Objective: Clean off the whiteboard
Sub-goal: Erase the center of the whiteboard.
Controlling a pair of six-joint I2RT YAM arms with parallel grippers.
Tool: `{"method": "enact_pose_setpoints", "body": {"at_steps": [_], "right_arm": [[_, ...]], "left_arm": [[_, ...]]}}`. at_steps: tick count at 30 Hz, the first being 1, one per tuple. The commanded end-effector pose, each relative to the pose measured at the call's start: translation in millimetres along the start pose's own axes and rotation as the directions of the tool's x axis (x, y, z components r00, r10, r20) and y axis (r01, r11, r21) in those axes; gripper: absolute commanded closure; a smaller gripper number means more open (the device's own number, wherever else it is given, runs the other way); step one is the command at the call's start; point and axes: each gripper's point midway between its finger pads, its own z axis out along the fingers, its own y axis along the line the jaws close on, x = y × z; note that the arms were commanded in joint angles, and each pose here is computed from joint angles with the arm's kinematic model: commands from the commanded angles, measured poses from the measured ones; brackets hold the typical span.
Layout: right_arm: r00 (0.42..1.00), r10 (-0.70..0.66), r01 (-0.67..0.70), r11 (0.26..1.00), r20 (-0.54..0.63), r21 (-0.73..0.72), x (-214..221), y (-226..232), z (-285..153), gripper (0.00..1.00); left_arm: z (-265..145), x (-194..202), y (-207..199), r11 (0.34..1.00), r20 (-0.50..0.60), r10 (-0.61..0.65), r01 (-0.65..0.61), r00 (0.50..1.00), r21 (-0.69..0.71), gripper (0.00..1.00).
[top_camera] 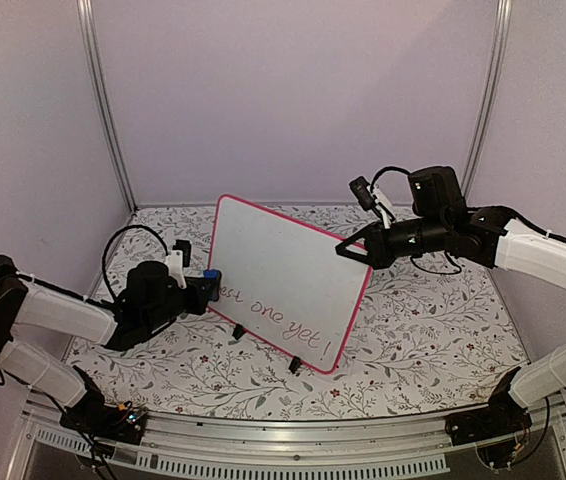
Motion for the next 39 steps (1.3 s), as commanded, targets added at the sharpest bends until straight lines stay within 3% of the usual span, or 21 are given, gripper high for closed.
{"method": "enact_pose_setpoints", "body": {"at_steps": [1,39], "right_arm": [[0.994,-0.024,0.018,0.998,-0.108,-0.053,30,7,11,1.00],[0.994,-0.026,0.021,0.998,-0.106,-0.053,30,7,10,1.00]], "left_arm": [[-1,18,7,1.000,-0.048,-0.023,0.023,0.999,-0.002,0.92],[-13,72,14,0.997,-0.132,-0.074,0.068,0.989,-0.046,0.94]]}}
